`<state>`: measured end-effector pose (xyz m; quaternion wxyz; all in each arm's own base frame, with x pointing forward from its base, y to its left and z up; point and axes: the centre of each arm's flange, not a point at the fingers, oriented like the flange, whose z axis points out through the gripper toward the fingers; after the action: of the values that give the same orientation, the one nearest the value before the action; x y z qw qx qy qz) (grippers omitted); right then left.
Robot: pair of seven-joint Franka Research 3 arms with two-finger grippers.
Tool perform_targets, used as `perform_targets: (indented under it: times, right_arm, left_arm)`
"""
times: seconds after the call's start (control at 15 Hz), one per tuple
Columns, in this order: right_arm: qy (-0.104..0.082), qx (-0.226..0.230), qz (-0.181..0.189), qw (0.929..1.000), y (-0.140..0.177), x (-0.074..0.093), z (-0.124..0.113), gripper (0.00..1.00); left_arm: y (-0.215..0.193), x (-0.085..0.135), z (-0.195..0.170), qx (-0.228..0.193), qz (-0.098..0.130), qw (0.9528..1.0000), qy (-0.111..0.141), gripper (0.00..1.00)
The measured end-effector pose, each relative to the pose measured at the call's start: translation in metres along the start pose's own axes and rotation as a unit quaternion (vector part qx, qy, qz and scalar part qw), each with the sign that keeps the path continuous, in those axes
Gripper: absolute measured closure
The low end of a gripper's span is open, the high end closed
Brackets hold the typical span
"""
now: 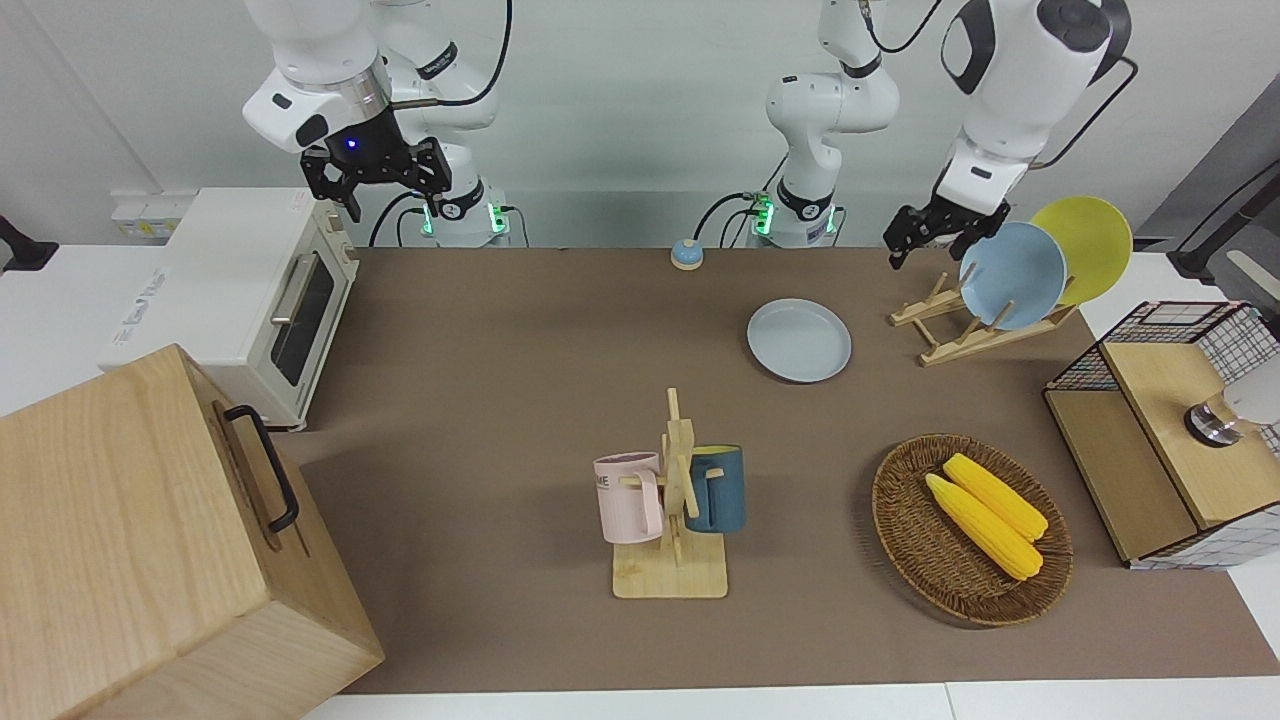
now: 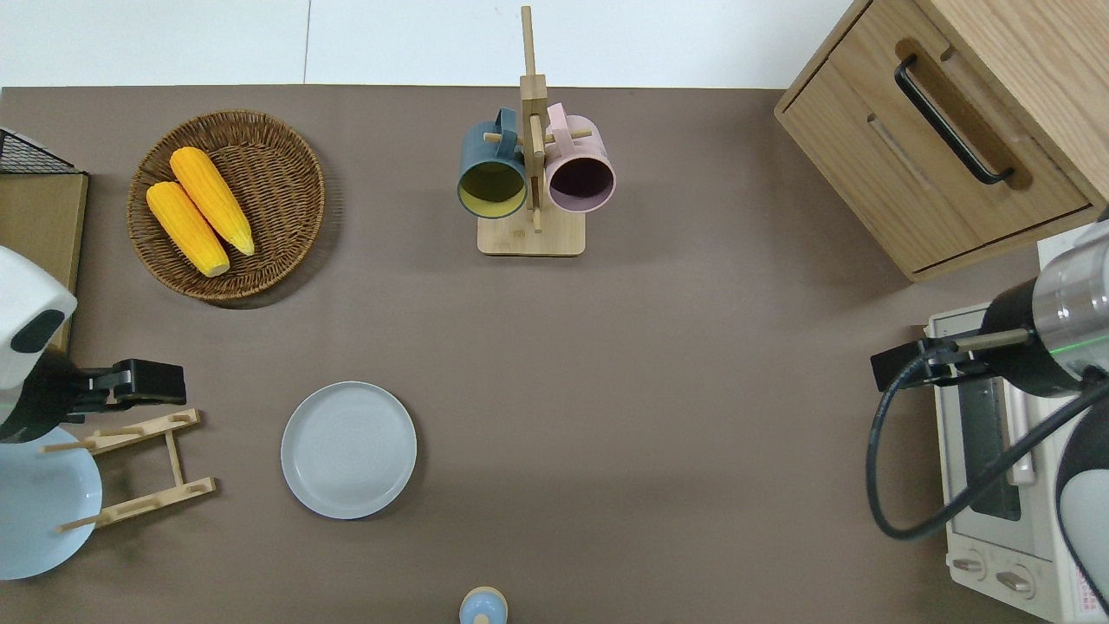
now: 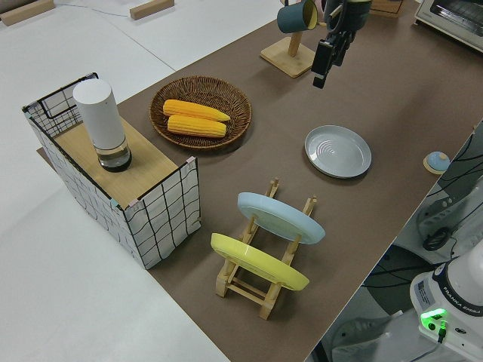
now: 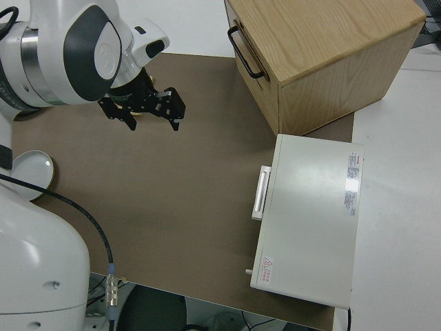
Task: Pick gray plate from table and place it on lower plate rack with left arm
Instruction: 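Move the left gripper to the gray plate's rim and grasp it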
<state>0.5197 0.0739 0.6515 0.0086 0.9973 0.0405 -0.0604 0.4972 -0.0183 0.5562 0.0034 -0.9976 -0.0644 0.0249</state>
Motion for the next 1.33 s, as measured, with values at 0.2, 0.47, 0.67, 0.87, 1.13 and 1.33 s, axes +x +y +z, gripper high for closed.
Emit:
perform_targets:
  times: [0.2, 0.47, 0.67, 0.87, 1.13, 1.33]
  right_arm:
    - [0.000, 0.000, 0.000, 1.0000, 0.000, 0.000, 0.000, 0.01]
    - [0.000, 0.000, 0.000, 1.0000, 0.000, 0.000, 0.000, 0.01]
    - [0.000, 0.000, 0.000, 1.0000, 0.000, 0.000, 0.000, 0.01]
    - [0.000, 0.000, 0.000, 1.0000, 0.000, 0.000, 0.000, 0.01]
    - [0.000, 0.000, 0.000, 1.0000, 0.000, 0.000, 0.000, 0.01]
    - [0.000, 0.000, 0.000, 1.0000, 0.000, 0.000, 0.000, 0.01]
  left_arm:
    - [0.003, 0.001, 0.045, -0.001, 0.003, 1.0000, 0.007, 0.00]
    - [0.008, -0.011, 0.112, 0.000, 0.010, 0.9999, 0.012, 0.00]
    - [0.006, -0.023, 0.154, 0.000, 0.010, 0.9999, 0.012, 0.00]
    - [0.003, -0.037, 0.196, -0.001, 0.007, 0.9999, 0.010, 0.00]
    - [0.001, -0.047, 0.232, -0.007, -0.005, 0.9998, -0.015, 0.01]
    - [0.002, -0.047, 0.244, -0.011, -0.018, 0.9993, -0.030, 0.02]
